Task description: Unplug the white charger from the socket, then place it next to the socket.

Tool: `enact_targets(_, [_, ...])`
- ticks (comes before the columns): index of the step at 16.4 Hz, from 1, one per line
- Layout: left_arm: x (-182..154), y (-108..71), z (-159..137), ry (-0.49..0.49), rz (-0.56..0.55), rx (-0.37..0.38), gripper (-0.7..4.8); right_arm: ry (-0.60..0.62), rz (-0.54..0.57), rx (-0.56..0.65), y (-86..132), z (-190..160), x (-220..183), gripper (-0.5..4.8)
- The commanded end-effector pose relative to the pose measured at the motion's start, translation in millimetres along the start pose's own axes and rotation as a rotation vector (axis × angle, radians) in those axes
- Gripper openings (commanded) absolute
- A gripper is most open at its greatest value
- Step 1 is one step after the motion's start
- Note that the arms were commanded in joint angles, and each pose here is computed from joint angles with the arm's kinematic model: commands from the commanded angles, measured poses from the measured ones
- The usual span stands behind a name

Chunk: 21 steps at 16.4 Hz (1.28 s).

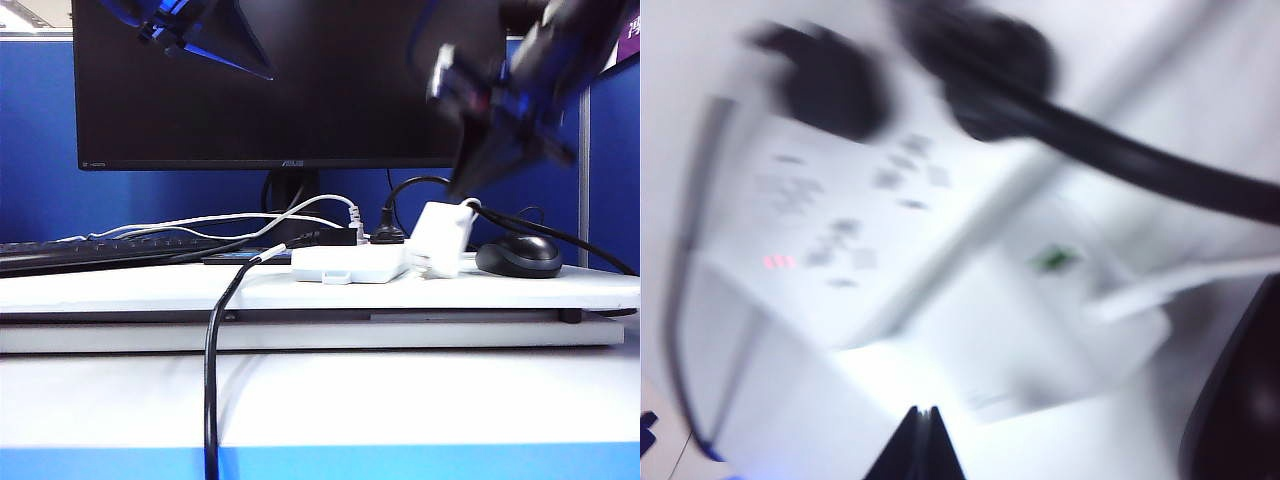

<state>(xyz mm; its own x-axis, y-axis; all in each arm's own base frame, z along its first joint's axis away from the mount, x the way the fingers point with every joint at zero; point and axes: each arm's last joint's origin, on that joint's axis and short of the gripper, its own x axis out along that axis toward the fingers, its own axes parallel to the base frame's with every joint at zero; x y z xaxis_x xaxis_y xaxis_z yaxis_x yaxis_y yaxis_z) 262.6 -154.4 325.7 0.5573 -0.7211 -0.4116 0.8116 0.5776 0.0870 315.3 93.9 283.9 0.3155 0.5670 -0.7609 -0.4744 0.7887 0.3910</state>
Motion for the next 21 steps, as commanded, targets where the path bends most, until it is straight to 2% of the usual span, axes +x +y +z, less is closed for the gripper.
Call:
enact_targets(1, [-3, -0.1, 4, -0.022, 0.002, 0.007, -0.05, -0.091, 0.0, -0.053, 9, 5, -18, -0.06])
enact_targets(7, [-3, -0.1, 4, -0.022, 0.002, 0.007, -0.05, -0.116, -0.012, -0.066, -4, 15, 5, -0.06])
enact_targets(9, [-3, -0.2, 4, -0.023, 0.002, 0.007, -0.05, -0.08, -0.054, -0.047, -12, 14, 19, -0.06])
enact_targets(16, [-3, -0.2, 5, -0.023, 0.002, 0.007, -0.05, -0.002, -0.059, -0.018, -24, 11, 50, -0.06])
enact_targets(18, [-3, -0.2, 5, -0.023, 0.002, 0.007, -0.05, 0.062, -0.063, 0.016, -29, 5, 58, -0.06])
enact_targets(19, [-3, -0.2, 5, -0.023, 0.002, 0.007, -0.05, 0.095, -0.062, 0.015, -29, 2, 60, -0.06])
enact_targets(21, [-3, -0.2, 5, -0.023, 0.002, 0.007, -0.05, 0.076, -0.058, -0.02, -28, 4, 57, -0.06])
